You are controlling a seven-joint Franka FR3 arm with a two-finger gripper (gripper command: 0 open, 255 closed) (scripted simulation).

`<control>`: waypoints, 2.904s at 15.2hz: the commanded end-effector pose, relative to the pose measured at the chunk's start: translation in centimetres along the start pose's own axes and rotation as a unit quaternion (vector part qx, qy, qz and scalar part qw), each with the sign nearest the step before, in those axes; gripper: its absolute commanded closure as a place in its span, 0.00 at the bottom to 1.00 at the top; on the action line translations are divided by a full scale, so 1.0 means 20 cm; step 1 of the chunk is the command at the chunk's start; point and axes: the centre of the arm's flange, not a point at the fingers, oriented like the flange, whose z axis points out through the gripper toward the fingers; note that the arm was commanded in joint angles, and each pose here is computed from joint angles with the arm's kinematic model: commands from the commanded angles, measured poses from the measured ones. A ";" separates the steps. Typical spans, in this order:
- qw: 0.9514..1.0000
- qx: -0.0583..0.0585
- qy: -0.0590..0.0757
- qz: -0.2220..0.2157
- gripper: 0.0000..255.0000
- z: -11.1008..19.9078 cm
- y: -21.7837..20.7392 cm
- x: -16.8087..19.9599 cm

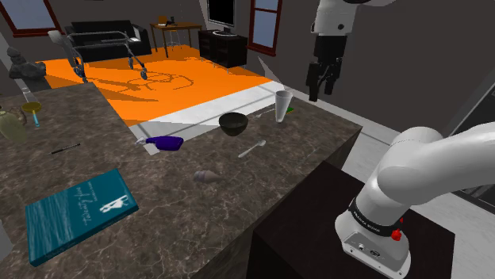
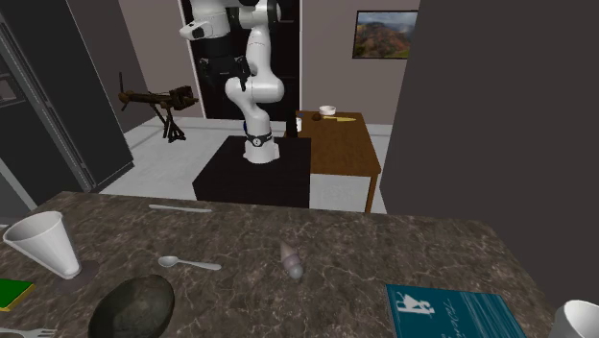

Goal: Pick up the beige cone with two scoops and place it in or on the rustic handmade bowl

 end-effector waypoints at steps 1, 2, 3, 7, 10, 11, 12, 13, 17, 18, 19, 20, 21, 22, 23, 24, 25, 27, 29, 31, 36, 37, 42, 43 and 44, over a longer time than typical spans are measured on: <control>1.000 0.000 0.000 0.000 0.00 0.00 0.00 0.00; 1.000 0.000 0.004 -0.004 0.00 0.05 -0.02 0.03; 1.000 0.000 0.007 -0.009 0.00 0.10 -0.03 0.07; 0.999 -0.001 0.022 -0.026 0.00 0.30 -0.10 0.21; 0.999 -0.001 0.033 -0.039 0.00 0.44 -0.16 0.32; 0.998 -0.001 0.036 -0.043 0.00 0.49 -0.18 0.35; 0.998 -0.001 0.040 -0.048 0.00 0.53 -0.20 0.39; 0.998 -0.001 0.044 -0.052 0.00 0.58 -0.22 0.43; 0.996 -0.001 0.058 -0.069 0.00 0.77 -0.30 0.57; 0.995 -0.001 0.062 -0.074 0.00 0.81 -0.32 0.61; 0.995 -0.002 0.066 -0.078 0.00 0.86 -0.34 0.65; 0.994 -0.002 0.069 -0.082 0.00 0.90 -0.37 0.69; 0.994 -0.002 0.073 -0.087 0.00 0.95 -0.39 0.72; 0.993 -0.002 0.076 -0.091 0.00 0.99 -0.41 0.76; 0.992 -0.002 0.080 -0.095 0.00 1.04 -0.43 0.80; 0.992 -0.002 0.084 -0.100 0.00 1.08 -0.46 0.84; 0.991 -0.002 0.087 -0.104 0.00 1.12 -0.48 0.88; 0.989 -0.002 0.094 -0.112 0.00 1.21 -0.53 0.95; 0.987 -0.002 0.102 -0.121 0.00 1.30 -0.58 1.03; 0.986 -0.003 0.109 -0.130 0.00 1.38 -0.63 1.11; 0.980 -0.003 0.127 -0.151 0.00 1.59 -0.76 1.30; 0.979 -0.003 0.130 -0.155 0.00 1.63 -0.79 1.34; 0.973 -0.003 0.148 -0.176 0.00 1.82 -0.94 1.54; 0.973 -0.003 0.149 -0.177 0.00 1.83 -0.94 1.55; 0.973 -0.003 0.149 -0.177 0.00 1.86 -0.94 1.56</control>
